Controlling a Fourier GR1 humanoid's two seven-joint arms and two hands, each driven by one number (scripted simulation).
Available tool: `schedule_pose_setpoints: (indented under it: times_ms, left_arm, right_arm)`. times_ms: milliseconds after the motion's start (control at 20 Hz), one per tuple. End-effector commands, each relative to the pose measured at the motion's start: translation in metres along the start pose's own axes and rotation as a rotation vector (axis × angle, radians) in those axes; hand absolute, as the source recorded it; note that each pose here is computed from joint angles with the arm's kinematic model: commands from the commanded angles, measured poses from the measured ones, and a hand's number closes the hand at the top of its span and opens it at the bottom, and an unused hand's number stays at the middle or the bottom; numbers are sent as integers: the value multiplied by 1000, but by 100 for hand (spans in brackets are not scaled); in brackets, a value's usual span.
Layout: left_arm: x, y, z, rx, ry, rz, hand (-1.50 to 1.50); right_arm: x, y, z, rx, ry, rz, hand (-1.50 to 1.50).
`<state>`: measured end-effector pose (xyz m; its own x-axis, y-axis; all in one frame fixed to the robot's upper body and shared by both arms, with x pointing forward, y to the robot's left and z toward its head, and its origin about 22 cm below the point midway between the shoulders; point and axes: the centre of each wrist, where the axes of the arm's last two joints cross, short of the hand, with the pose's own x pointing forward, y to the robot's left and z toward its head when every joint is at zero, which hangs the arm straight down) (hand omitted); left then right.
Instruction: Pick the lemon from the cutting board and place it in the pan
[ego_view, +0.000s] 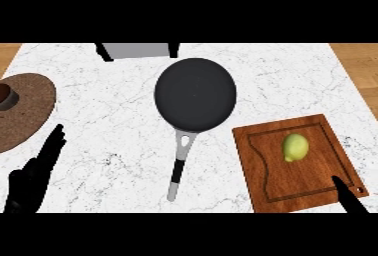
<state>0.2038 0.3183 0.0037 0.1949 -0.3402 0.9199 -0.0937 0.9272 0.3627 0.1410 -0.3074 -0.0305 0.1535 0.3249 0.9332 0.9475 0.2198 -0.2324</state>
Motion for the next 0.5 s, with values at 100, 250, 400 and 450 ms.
schedule_pose_setpoints:
  times_ms: [100, 250, 400, 450]
  left_arm:
    - [16, -24, 3, -75, -38, -23, 0]
    - [30, -22, -1, -83, -47, -44, 0]
    - [25, -31, -8, -89, -48, -25, 0]
    - [24, -25, -14, -92, -46, -30, 0]
  right_arm:
    - [1, -39, 61, 27, 36, 182, -150]
    - [15, -57, 65, 143, 33, 221, -150]
    - [33, -58, 67, 214, 43, 233, -150]
    - [32, -47, 72, 230, 50, 241, -150]
